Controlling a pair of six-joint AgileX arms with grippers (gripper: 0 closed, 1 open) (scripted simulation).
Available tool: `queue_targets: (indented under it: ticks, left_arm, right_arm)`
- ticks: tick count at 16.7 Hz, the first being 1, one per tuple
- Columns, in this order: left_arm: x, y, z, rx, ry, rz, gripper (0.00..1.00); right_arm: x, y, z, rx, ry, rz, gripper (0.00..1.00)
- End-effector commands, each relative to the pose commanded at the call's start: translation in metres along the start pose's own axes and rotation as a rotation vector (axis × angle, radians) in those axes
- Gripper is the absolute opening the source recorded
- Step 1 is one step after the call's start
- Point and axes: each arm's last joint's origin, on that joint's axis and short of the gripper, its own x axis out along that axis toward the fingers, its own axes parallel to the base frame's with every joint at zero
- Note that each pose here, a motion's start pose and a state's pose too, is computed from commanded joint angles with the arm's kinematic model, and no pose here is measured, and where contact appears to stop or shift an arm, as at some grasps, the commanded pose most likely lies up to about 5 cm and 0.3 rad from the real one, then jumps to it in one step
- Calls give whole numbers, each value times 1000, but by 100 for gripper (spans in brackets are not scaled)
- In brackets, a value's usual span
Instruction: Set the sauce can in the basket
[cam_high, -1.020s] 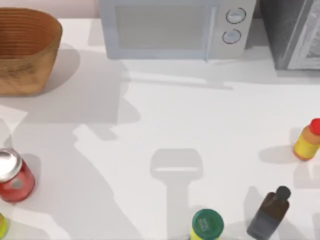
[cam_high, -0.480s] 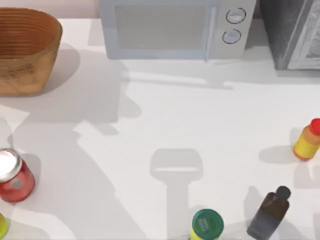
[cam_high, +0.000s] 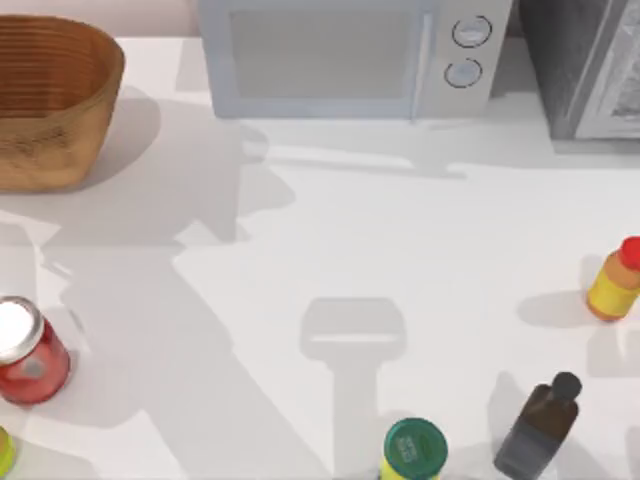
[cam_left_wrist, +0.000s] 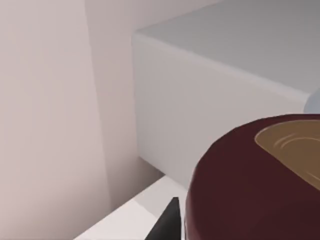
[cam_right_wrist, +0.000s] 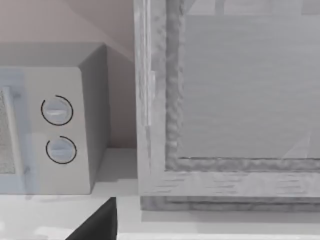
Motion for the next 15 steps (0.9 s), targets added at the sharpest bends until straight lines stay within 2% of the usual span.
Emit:
queue_targets:
  ticks: [3, 15]
  left_arm:
    - [0, 0, 0, 0, 0, 0, 0]
    - [0, 0, 0, 0, 0, 0, 90]
  right_arm:
    - [0, 0, 0, 0, 0, 0, 100]
    - [0, 0, 0, 0, 0, 0, 100]
